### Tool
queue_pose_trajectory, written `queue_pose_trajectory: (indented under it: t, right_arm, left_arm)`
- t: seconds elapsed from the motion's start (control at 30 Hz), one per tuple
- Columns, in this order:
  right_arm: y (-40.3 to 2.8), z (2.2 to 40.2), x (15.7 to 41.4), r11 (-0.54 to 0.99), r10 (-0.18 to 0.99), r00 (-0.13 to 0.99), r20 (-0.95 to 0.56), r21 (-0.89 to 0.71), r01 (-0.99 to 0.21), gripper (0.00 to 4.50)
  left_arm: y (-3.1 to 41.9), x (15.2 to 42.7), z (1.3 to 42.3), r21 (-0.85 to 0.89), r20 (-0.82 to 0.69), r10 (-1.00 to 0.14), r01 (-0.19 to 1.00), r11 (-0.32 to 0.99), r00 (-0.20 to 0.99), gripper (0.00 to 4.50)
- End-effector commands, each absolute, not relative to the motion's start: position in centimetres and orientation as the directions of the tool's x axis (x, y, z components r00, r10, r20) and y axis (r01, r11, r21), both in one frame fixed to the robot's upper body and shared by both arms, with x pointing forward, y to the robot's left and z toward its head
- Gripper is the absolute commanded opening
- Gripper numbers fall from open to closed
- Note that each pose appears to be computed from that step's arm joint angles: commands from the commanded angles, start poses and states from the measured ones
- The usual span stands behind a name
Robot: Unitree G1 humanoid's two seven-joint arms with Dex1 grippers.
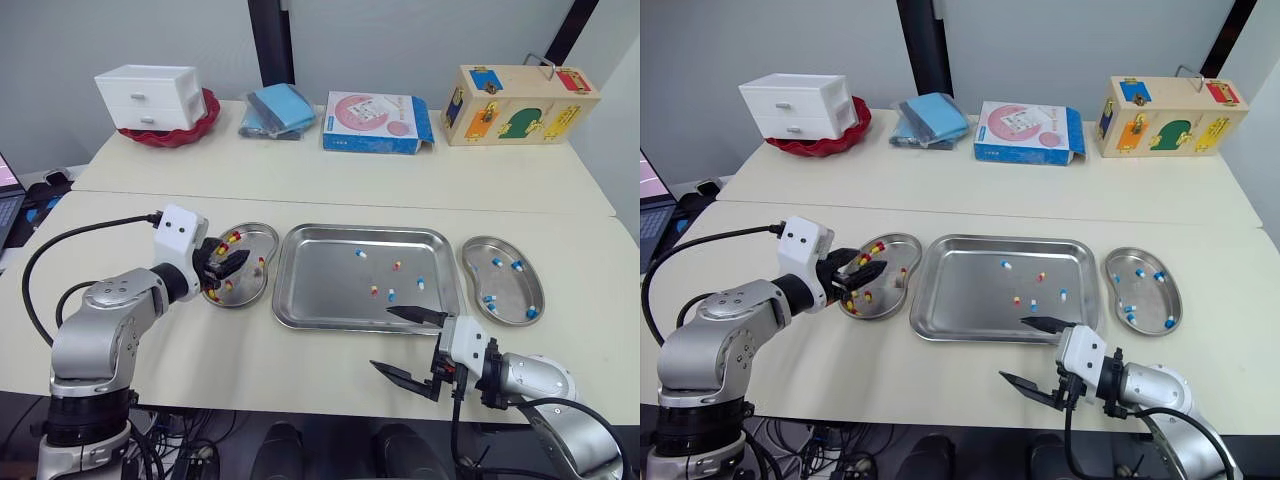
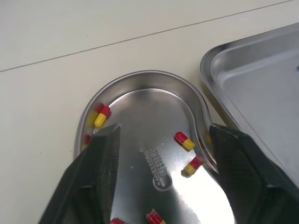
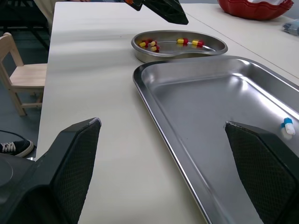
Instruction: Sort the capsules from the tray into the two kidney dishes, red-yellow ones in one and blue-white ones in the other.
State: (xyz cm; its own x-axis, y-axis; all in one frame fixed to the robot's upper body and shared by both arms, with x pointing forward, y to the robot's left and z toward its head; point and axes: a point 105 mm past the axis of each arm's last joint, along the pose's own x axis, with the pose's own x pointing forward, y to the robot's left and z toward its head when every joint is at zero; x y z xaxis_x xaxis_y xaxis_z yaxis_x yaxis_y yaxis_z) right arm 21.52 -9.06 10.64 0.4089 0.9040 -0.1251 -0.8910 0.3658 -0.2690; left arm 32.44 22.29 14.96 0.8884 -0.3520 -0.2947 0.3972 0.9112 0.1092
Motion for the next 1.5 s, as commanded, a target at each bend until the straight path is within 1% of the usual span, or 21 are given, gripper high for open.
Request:
queue_pose_trajectory:
  t: [0.03, 0.3, 0.4, 0.53, 0.77, 0.83, 1.0, 1.17, 1.3, 1.4, 1.5]
  right_arm:
    - [-8.9, 11.4, 21.4, 0.351, 0.914, 0.393, -0.099, -0.289, -0.891, 4.5]
    - [-9.0, 11.5, 21.6, 0.359, 0.909, 0.404, -0.098, -0.304, -0.882, 4.5]
    - [-9.4, 11.6, 21.9, 0.392, 0.895, 0.437, -0.088, -0.31, -0.866, 4.5]
    - [-10.4, 11.9, 22.6, 0.48, 0.852, 0.521, -0.058, -0.313, -0.82, 4.5]
    - [-13.6, 11.8, 22.6, 0.552, 0.781, 0.617, -0.095, -0.355, -0.754, 4.5]
    - [-14.4, 11.8, 22.4, 0.56, 0.77, 0.628, -0.11, -0.356, -0.748, 4.5]
    - [-17.3, 11.7, 21.6, 0.585, 0.734, 0.658, -0.168, -0.334, -0.739, 4.5]
    - [-20.3, 12.1, 21.0, 0.636, 0.676, 0.706, -0.211, -0.318, -0.703, 4.5]
    - [-22.4, 12.0, 20.0, 0.65, 0.637, 0.722, -0.27, -0.314, -0.692, 4.5]
    - [-23.7, 11.7, 19.2, 0.653, 0.611, 0.724, -0.319, -0.315, -0.689, 4.5]
    - [-24.1, 11.4, 18.6, 0.659, 0.596, 0.725, -0.346, -0.304, -0.687, 4.5]
  left_arm:
    - [22.6, 32.2, 16.6, 0.144, -0.231, -0.35, 0.387, 0.911, 0.908, 4.42]
    - [23.0, 31.3, 16.8, 0.183, -0.193, -0.364, 0.398, 0.899, 0.911, 4.46]
    - [23.8, 30.7, 16.6, 0.183, -0.198, -0.357, 0.393, 0.901, 0.913, 4.46]
    - [24.6, 29.6, 16.8, 0.201, -0.196, -0.367, 0.404, 0.892, 0.909, 4.46]
    - [25.7, 27.2, 16.2, 0.248, -0.196, -0.409, 0.449, 0.858, 0.891, 4.46]
    - [26.1, 26.5, 15.6, 0.244, -0.206, -0.416, 0.458, 0.855, 0.886, 4.46]
    - [27.1, 23.4, 13.3, 0.183, -0.283, -0.486, 0.544, 0.819, 0.827, 4.46]
    - [29.4, 20.9, 11.3, 0.152, -0.352, -0.483, 0.558, 0.816, 0.802, 4.46]
    - [30.1, 19.8, 10.3, 0.127, -0.371, -0.475, 0.55, 0.825, 0.798, 4.46]
    - [30.1, 19.0, 9.4, 0.124, -0.398, -0.485, 0.569, 0.813, 0.779, 4.46]
    - [30.0, 19.2, 9.0, 0.117, -0.383, -0.478, 0.555, 0.823, 0.79, 4.46]
